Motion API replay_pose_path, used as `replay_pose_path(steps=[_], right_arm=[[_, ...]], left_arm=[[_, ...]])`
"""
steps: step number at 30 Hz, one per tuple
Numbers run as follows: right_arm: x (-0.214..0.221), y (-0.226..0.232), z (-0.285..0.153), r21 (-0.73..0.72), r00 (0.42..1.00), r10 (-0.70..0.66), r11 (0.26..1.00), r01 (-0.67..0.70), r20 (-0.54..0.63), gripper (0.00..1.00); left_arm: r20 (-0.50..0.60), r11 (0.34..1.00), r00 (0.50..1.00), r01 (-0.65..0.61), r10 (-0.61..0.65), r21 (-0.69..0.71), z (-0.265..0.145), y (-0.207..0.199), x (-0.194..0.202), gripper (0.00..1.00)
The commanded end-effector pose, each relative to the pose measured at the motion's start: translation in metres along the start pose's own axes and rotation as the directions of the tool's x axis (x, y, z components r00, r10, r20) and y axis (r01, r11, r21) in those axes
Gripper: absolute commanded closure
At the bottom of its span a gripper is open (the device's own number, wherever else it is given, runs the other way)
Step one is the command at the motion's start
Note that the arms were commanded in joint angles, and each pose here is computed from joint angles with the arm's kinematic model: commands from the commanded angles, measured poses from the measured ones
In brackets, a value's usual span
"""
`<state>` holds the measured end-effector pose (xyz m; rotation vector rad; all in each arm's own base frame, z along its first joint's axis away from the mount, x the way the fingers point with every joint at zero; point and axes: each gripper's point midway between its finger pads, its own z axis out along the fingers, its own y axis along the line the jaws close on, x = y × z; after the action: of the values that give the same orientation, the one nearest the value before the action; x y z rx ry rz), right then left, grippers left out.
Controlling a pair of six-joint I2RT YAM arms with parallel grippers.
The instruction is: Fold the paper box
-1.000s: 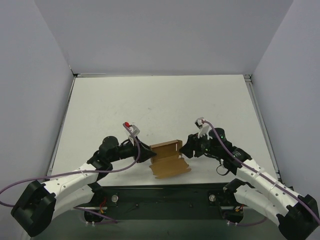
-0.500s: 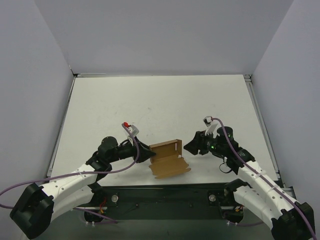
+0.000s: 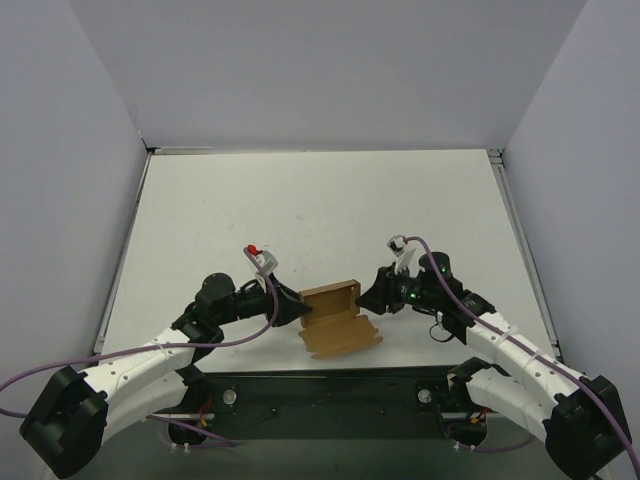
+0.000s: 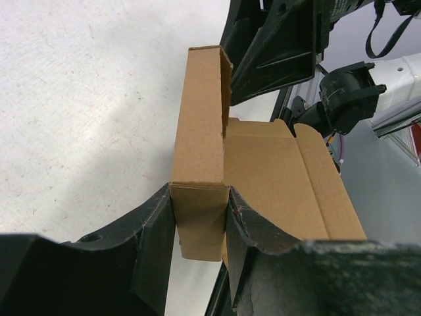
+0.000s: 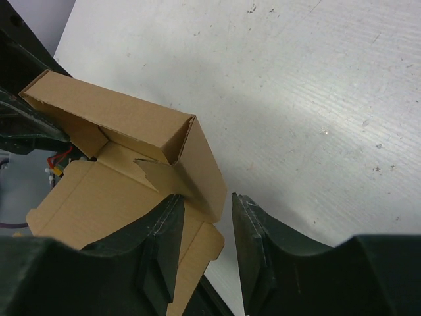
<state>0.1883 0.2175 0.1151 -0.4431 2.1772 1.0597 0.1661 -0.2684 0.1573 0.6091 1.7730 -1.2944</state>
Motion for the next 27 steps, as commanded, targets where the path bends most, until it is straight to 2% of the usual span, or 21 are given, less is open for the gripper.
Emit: replay_pose_path(steps=[1, 8, 27], right_arm=[[-0.019, 0.005, 0.005, -0.021, 0.996, -0.067, 0.997, 0.069, 0.066, 0.64], [-0.028, 0.002, 0.010, -0.017, 0.992, -0.085, 0.996, 0.087, 0.089, 0.64], [-0.035, 0.005, 0.017, -0.025, 0.987, -0.121, 0.992, 0.124, 0.109, 0.64]], left_arm=[[0.061, 0.993, 0.996, -0.064, 0.058, 0.099, -0.001, -0.021, -0.018, 0.71], [0.068, 0.985, 0.996, -0.076, 0.066, 0.154, -0.002, -0.031, -0.019, 0.71], [0.064, 0.977, 0.995, -0.083, 0.072, 0.198, -0.002, -0.040, -0.018, 0.72]])
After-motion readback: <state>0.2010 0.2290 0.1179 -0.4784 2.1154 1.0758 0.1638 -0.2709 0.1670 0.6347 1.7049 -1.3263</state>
